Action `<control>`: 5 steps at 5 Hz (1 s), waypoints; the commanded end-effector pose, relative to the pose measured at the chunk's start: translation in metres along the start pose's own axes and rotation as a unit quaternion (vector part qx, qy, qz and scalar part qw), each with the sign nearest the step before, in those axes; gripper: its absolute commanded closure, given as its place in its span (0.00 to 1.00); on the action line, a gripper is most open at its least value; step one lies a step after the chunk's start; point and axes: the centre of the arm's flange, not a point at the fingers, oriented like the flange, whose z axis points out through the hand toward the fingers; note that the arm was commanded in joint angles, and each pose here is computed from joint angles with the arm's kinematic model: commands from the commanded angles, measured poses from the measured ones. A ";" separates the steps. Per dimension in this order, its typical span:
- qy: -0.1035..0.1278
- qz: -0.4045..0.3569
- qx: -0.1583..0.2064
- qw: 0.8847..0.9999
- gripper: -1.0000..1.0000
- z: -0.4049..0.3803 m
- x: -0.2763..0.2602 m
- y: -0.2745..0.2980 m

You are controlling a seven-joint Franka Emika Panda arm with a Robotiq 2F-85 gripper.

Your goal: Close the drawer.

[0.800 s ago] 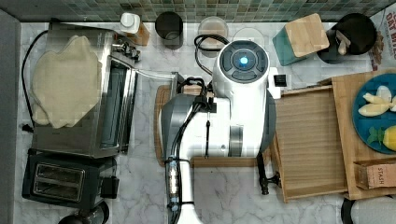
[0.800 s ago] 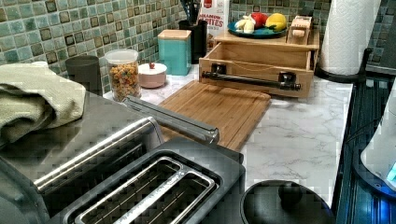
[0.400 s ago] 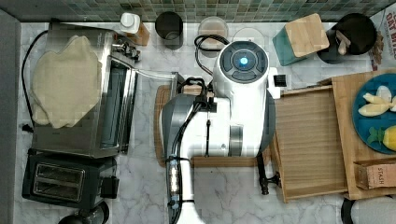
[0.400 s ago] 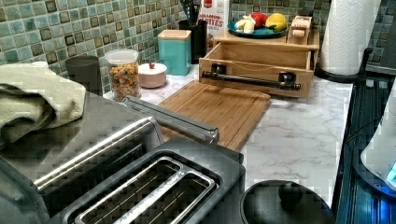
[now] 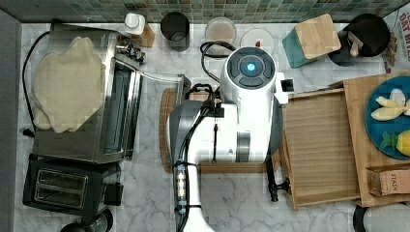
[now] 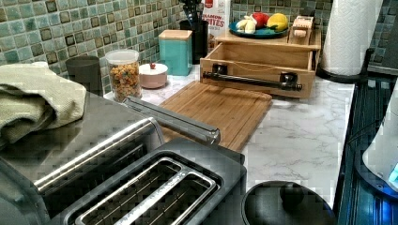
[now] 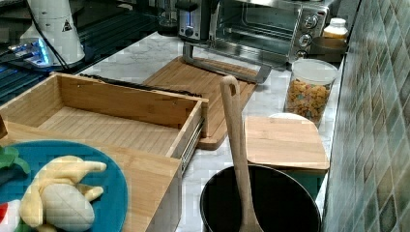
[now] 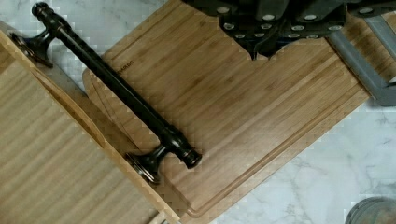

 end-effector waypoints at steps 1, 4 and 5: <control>0.005 -0.205 0.004 0.979 1.00 0.013 -0.028 -0.007; 0.044 -0.314 0.013 0.948 1.00 0.075 -0.052 0.016; 0.052 -0.331 0.007 0.942 1.00 0.099 -0.050 0.024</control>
